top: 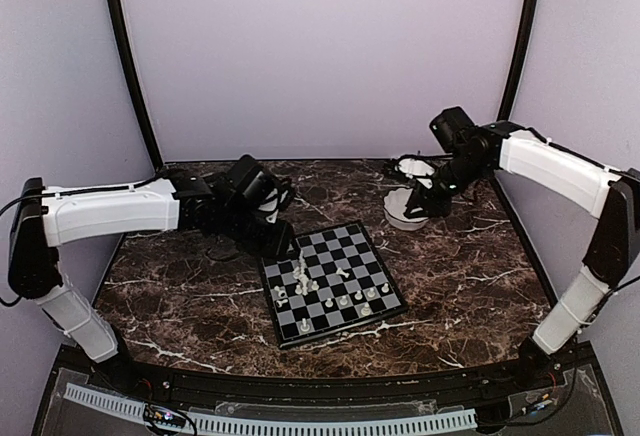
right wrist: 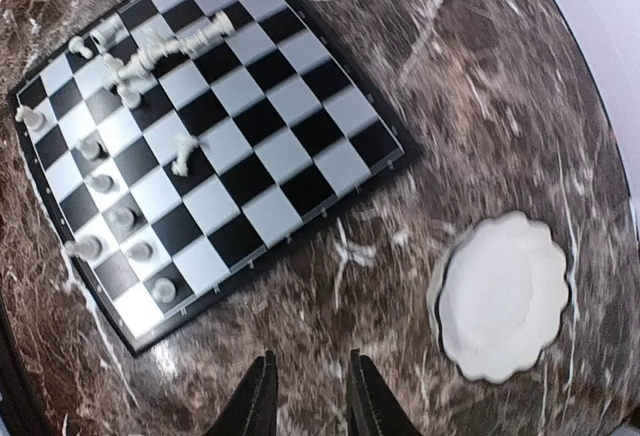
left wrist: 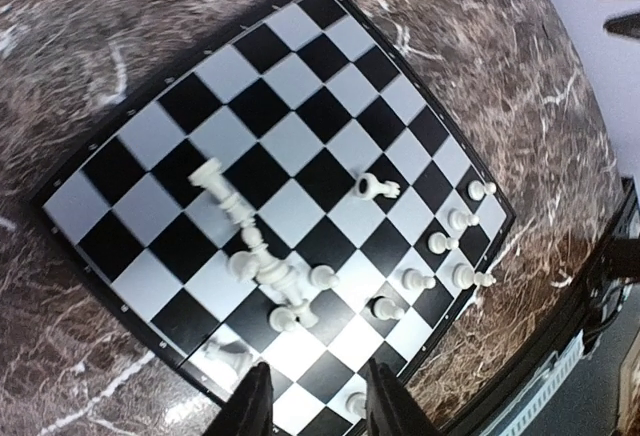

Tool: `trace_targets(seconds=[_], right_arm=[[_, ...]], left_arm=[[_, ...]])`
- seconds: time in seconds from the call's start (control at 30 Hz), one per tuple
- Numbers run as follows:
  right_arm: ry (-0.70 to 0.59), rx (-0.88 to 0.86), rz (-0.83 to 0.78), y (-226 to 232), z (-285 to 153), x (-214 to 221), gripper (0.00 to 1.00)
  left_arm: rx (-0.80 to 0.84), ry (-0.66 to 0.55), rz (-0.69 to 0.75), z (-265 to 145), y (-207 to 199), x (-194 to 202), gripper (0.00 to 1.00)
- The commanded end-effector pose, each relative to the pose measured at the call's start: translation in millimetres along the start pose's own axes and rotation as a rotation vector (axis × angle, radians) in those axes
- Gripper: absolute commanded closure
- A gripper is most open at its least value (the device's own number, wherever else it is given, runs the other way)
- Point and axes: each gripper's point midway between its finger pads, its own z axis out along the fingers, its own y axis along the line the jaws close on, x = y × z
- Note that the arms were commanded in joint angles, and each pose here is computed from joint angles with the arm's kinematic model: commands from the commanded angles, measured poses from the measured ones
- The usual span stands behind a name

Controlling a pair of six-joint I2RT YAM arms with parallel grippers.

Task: Set up the chess pieces on the board
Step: Pick up the pawn from the chessboard.

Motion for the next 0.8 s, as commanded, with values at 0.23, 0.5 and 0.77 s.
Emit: trace_targets(seconds=[0.23,0.5,0.77], right_arm=[[-0.069,0.088,0.318,-7.5,-28.0,72.1,0.72],[-0.077,0.066,0.334,-5.5,-27.4,75.2,0.71],[-0.061,0.036,0.334,-3.3,-22.9,76.9,0.71]], left_arm=[[-0.1,0.254,0.278,54.0,-30.3,16.3,0.71],[-0.146,0.323,0.227,72.4,-21.9,27.7,0.69],[-0.202,0.333,0.186,86.6,-16.4,22.3,0.67]])
